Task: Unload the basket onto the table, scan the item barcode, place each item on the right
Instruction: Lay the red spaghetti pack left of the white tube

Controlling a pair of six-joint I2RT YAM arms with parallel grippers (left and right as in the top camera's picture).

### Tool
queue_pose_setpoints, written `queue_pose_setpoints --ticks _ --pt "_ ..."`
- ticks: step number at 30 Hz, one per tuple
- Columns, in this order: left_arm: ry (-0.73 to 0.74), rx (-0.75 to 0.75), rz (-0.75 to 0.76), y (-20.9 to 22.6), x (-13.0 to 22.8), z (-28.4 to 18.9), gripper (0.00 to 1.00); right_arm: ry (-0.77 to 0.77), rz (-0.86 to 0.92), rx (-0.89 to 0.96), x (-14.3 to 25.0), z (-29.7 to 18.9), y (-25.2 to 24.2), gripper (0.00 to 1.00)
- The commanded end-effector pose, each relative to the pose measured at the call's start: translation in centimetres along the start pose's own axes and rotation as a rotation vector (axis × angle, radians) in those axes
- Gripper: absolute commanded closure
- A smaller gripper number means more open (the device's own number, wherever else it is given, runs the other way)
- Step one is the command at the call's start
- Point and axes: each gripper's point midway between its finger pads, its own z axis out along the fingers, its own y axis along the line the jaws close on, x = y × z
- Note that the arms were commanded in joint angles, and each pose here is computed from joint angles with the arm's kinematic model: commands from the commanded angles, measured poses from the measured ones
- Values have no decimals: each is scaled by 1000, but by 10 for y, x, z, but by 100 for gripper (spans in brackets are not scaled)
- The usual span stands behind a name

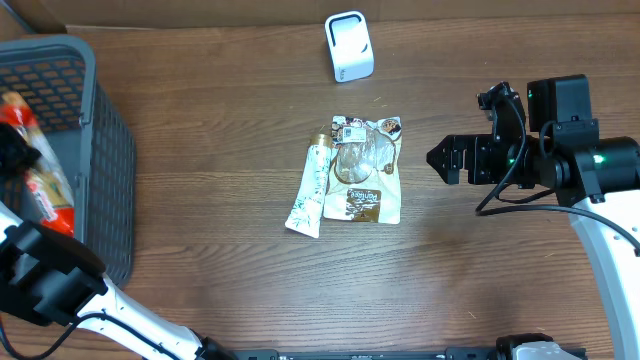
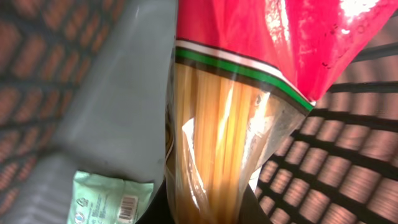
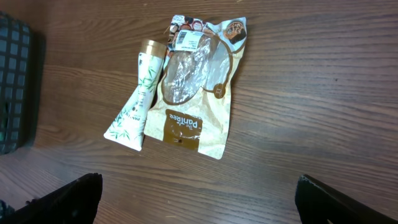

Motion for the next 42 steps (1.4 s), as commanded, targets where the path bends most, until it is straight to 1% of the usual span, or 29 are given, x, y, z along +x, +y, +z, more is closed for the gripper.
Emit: queue_pose_setpoints --ticks 1,8,12,15,18,21,24,26,28,31,34,40,42 --pt "-147 112 104 -35 -26 -50 96 -24 -21 -7 -7 -5 5 0" --pt "-314 180 189 -69 -40 -128 96 -24 -20 -7 -7 -5 5 0" --pt "-452 227 254 -98 -35 -192 96 -24 -20 -7 -7 -5 5 0" --pt "-551 293 302 -126 -20 -242 96 -24 -20 -7 -7 -5 5 0" --pt "-616 399 376 -164 4 -283 95 -25 -20 -7 -7 -5 5 0" --pt "-614 460 458 -201 32 -300 96 -28 -22 -8 -8 -5 6 0" --pt "-548 488 527 -237 59 -295 96 -29 -22 -8 -8 -5 6 0" --pt "-473 471 564 -255 76 -280 96 -27 -21 -8 -8 -5 5 0" --pt "-419 455 580 -271 84 -266 96 -22 -19 -7 -7 -5 5 0" --pt "-312 460 626 -298 104 -240 96 -13 -15 -6 -4 -5 5 0" --pt "-203 401 633 -310 120 -210 95 -6 -12 -6 -3 -5 5 0" --pt "-25 174 633 -306 142 -135 96 5 -7 -5 0 -5 5 0" --pt "23 155 645 -308 149 -112 96 7 -6 -4 1 -5 4 0"
